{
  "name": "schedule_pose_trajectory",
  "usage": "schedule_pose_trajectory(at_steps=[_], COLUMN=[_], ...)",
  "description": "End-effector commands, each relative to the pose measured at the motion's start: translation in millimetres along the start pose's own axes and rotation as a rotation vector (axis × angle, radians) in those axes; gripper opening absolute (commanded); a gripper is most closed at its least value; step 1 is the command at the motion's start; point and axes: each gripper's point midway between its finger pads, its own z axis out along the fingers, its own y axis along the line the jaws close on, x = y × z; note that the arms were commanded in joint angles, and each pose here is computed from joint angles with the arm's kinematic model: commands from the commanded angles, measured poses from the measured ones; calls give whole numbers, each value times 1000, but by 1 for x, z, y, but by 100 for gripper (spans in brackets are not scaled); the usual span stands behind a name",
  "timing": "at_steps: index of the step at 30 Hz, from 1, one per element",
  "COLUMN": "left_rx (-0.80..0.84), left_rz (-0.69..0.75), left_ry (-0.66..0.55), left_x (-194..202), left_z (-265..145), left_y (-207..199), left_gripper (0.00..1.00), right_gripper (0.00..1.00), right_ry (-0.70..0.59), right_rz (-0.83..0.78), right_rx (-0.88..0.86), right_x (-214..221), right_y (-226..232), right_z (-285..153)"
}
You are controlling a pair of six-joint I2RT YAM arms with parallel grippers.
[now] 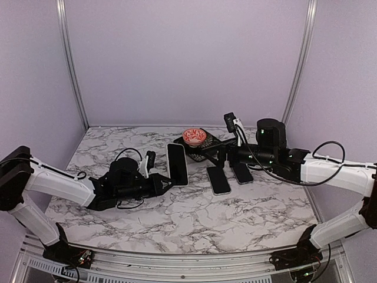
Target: Put the phone into the phone case
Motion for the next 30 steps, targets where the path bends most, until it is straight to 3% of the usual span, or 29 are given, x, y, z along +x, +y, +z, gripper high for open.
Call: schedule_pose_trajectory(at_steps=[1, 8, 12, 16, 18, 23, 27, 30], left_rx=[87, 75, 71, 5, -51, -223, -353, -401], left_rz=[-118, -398, -460, -468, -451, -344, -163, -55], left_ry=[-39, 23, 67, 39, 20, -36, -93, -114], left_x=[-14, 14, 31, 36, 36, 30, 15, 9], left_z=[18, 56, 73, 69, 63, 40, 21, 12], left_y=[-18, 25, 37, 57, 67, 86, 83, 76], left_gripper=[0, 0, 0, 36, 46, 58, 71, 76], right_gripper=[99, 99, 99, 99, 99, 99, 97, 82], right_ry=[28, 76, 78, 68, 67, 65, 74, 130], right_rz=[42, 49, 43, 37, 36, 42, 43, 49], right_rx=[103, 148, 128, 119, 116, 99, 96, 177], right_x=[6, 16, 15, 11, 11, 10, 9, 21], right_y=[-17, -27, -23, -20, -19, -17, -16, -28], right_z=[-1, 5, 6, 3, 2, 3, 8, 14])
